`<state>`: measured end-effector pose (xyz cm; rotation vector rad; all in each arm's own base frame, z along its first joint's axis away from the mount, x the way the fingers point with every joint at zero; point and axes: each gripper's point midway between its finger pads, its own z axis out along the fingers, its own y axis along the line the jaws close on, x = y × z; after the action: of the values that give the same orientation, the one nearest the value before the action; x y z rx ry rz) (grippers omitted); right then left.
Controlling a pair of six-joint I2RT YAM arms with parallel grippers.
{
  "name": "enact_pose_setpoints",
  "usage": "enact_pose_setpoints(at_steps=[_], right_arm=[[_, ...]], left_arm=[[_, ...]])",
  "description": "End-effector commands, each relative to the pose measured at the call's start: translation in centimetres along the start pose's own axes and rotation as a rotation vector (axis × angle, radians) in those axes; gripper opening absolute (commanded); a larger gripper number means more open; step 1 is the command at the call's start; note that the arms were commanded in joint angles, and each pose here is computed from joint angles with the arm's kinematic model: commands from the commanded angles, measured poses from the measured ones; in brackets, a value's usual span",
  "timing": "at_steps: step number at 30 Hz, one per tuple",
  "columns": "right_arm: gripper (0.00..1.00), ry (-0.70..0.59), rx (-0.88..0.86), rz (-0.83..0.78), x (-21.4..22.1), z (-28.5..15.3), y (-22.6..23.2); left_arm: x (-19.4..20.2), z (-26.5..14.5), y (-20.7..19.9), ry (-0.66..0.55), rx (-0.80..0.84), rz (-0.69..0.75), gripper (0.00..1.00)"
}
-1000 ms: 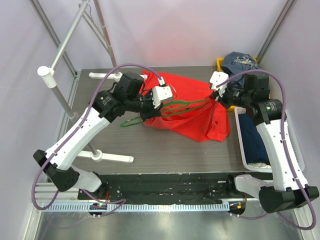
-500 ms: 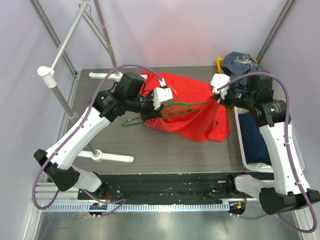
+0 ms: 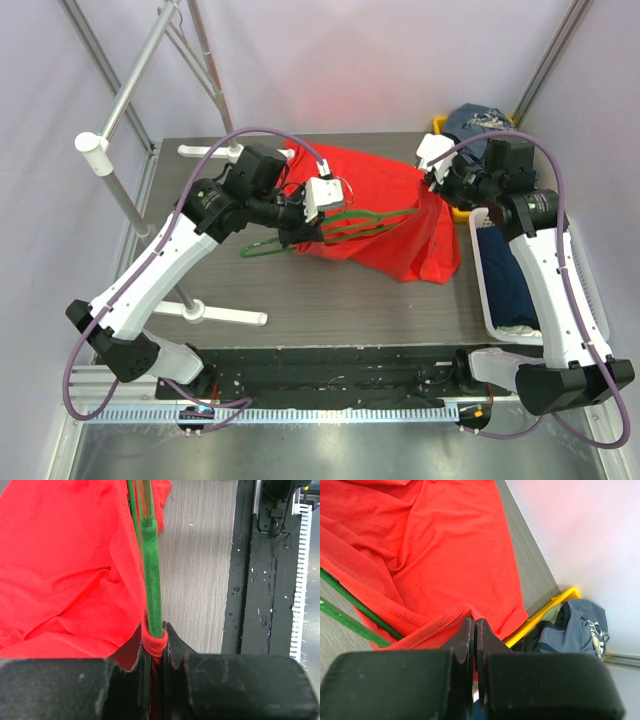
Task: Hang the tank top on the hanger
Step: Hang the tank top on the hanger.
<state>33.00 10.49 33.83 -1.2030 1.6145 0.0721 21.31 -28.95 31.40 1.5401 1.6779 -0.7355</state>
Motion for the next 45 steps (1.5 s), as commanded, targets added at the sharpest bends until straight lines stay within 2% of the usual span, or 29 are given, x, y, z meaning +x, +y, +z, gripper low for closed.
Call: enact_pose_setpoints(at_steps=[1,7,15,20,30,40,45], right_arm=[[0.01,-0.031,0.123,-0.064,-1.9,-1.5,-2.8],[0.01,0.014,0.069,-0.117,-1.7,-3.2,-1.5],[0.01,-0.127,-0.133,-0.091,-4.0,-3.1,2.6],[0.01,-0.186,-0.190,-0.089,-5.4,-4.2,4.0],[0.01,-0.045,-0.091,-0.142,-3.1,-6.4,3.5],[0.01,-0.055,-0.148,-0.168,-3.8,-8.1,5.1],[0.01,-0.008,-0.137,-0.174,-2.9,-8.5,5.0]], left_arm=[[-2.6,-1.5,-1.4,-0.081,0.045,0.057,0.00],[-2.8,-1.8,-1.6,-0.084,0.050,0.060,0.00],[-3.1,-0.7,-3.0,-0.117,0.167,0.024,0.00],[-3.1,-0.3,-2.0,-0.112,0.121,0.030,0.00],[-2.1,-0.6,-0.6,-0.067,0.026,0.045,0.00],[-1.7,-0.7,-0.3,-0.055,0.008,0.057,0.00],[-1.6,-0.6,-0.2,-0.049,0.006,0.060,0.00]])
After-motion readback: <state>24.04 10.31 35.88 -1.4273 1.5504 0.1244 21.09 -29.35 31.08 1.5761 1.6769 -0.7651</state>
